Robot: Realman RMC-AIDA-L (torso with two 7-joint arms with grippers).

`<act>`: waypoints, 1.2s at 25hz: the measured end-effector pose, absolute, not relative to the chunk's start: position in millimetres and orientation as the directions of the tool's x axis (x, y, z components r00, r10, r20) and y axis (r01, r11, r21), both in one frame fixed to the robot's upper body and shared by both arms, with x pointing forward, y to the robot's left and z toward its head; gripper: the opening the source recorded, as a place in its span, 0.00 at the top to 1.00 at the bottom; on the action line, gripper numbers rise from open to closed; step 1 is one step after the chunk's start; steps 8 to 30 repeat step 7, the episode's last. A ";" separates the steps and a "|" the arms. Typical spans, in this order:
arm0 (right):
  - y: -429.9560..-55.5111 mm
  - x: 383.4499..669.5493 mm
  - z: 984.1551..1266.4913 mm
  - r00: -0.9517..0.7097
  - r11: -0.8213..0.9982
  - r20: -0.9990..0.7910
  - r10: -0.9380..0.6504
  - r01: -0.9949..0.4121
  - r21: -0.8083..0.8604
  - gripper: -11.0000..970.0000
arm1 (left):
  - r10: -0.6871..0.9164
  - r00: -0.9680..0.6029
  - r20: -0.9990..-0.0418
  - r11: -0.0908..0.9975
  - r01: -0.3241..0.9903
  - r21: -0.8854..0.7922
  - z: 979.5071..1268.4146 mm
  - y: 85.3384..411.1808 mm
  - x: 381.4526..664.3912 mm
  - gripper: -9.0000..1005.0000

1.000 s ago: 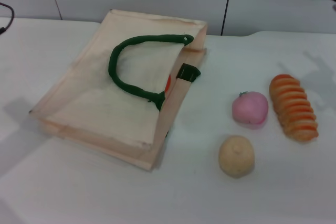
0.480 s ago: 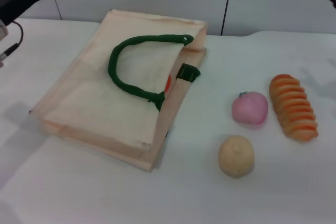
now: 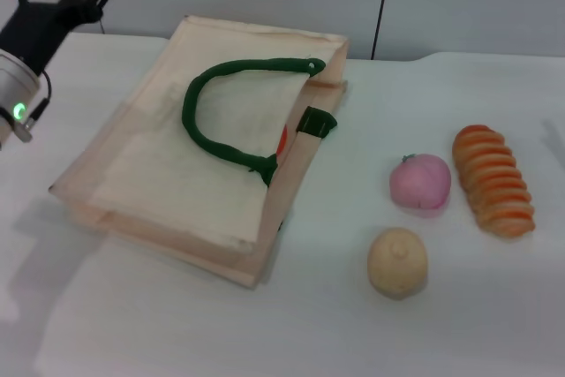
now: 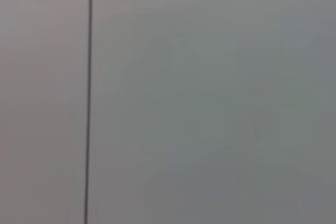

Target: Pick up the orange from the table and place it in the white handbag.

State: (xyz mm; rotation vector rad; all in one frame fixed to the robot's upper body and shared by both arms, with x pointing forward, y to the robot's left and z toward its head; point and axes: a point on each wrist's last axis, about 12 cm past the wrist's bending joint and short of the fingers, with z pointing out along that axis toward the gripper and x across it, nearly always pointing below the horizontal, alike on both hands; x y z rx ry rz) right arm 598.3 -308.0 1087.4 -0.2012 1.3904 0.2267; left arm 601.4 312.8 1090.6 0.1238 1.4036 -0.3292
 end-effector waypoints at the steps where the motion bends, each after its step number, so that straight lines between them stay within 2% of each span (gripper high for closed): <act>1: -308.0 598.2 1085.8 0.157 0.963 -0.987 0.039 -0.271 -0.005 0.08 | -0.142 0.137 -0.980 0.955 0.281 -0.099 1086.6 309.3 599.4 0.34; 7: -309.0 596.5 1080.1 0.132 0.966 -0.990 0.039 -0.257 0.003 0.08 | -0.100 0.169 -0.981 0.977 0.202 -0.064 1072.5 294.4 588.7 0.34; 30: -309.0 596.5 1080.1 0.132 0.966 -0.990 0.039 -0.257 0.003 0.08 | -0.100 0.169 -0.981 0.977 0.202 -0.064 1072.5 294.4 588.7 0.34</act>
